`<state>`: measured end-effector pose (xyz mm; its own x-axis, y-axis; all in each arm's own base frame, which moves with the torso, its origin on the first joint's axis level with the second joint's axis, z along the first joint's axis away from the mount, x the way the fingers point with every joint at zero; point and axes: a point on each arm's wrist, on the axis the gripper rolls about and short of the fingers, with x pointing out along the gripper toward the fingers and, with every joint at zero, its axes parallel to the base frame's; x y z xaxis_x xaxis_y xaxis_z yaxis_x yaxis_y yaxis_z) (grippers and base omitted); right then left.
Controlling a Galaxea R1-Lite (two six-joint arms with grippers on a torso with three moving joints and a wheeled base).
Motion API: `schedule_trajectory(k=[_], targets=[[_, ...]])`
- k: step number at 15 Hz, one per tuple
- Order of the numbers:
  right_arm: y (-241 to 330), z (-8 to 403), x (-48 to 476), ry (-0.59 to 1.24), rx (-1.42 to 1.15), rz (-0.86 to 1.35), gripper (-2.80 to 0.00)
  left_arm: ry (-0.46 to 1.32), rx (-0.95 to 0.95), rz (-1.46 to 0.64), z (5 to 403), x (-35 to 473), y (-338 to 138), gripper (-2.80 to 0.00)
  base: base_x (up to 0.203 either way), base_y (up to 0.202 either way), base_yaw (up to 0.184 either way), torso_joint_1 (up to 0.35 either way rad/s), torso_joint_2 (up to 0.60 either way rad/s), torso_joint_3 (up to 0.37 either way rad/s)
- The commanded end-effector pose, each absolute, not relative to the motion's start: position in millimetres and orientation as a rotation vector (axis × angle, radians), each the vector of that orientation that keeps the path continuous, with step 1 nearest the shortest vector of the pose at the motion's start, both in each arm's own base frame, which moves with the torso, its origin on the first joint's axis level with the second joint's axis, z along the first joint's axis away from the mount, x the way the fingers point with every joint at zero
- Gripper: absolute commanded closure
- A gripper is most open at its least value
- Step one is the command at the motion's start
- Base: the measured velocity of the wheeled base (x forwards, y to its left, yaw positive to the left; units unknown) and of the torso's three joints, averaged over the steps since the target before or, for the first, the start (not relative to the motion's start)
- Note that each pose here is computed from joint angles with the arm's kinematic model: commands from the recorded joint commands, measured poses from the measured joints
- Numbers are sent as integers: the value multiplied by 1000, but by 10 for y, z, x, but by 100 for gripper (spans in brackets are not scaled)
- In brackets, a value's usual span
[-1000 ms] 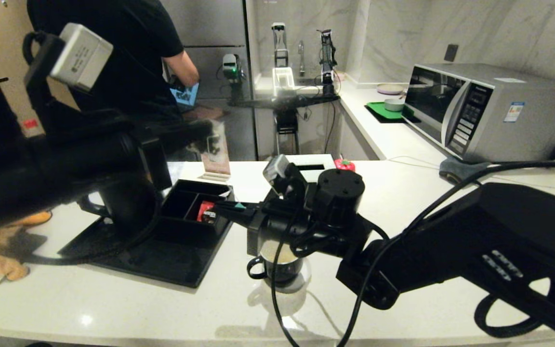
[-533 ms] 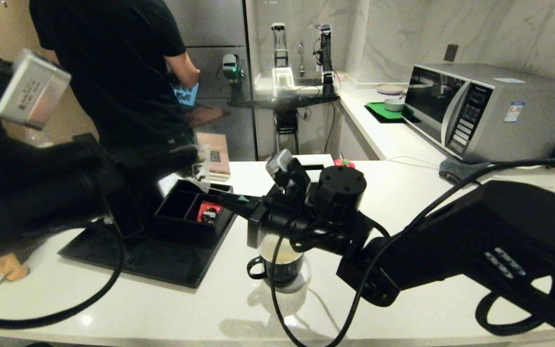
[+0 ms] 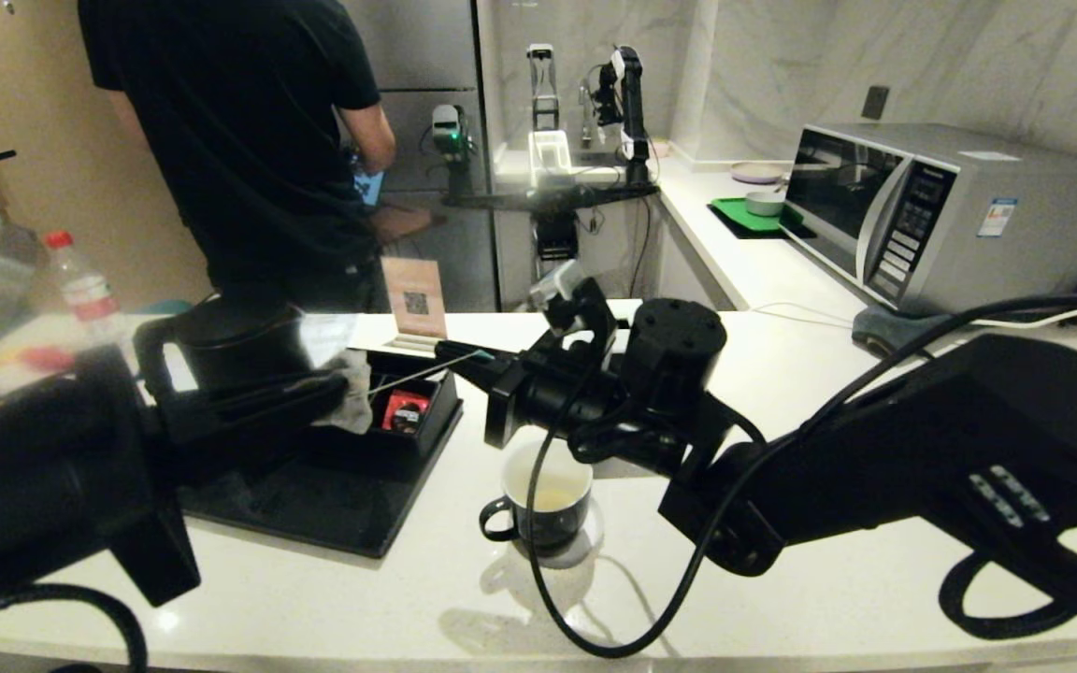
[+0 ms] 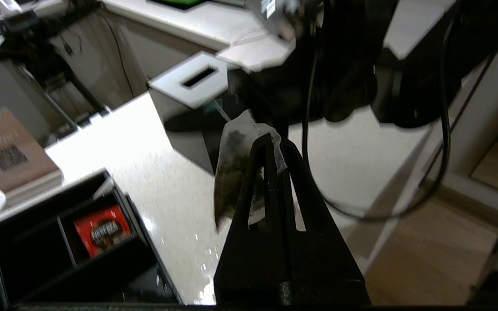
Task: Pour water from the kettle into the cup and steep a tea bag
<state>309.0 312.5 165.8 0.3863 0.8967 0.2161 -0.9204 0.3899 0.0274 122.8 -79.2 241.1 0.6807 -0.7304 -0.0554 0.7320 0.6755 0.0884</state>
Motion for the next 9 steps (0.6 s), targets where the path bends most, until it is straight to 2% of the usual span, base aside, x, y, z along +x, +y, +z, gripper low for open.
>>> schedule_trajectory(k=[1,9], targets=[[3077,1761,3088,-206,157,1158,0,13,107,-826,2396,1156,-754,0,0,0,0,0,0,0],[2962,2040,3026,-263,167,1149,0,50,111,-829,2354,1266,-819,0,0,0,0,0,0,0]])
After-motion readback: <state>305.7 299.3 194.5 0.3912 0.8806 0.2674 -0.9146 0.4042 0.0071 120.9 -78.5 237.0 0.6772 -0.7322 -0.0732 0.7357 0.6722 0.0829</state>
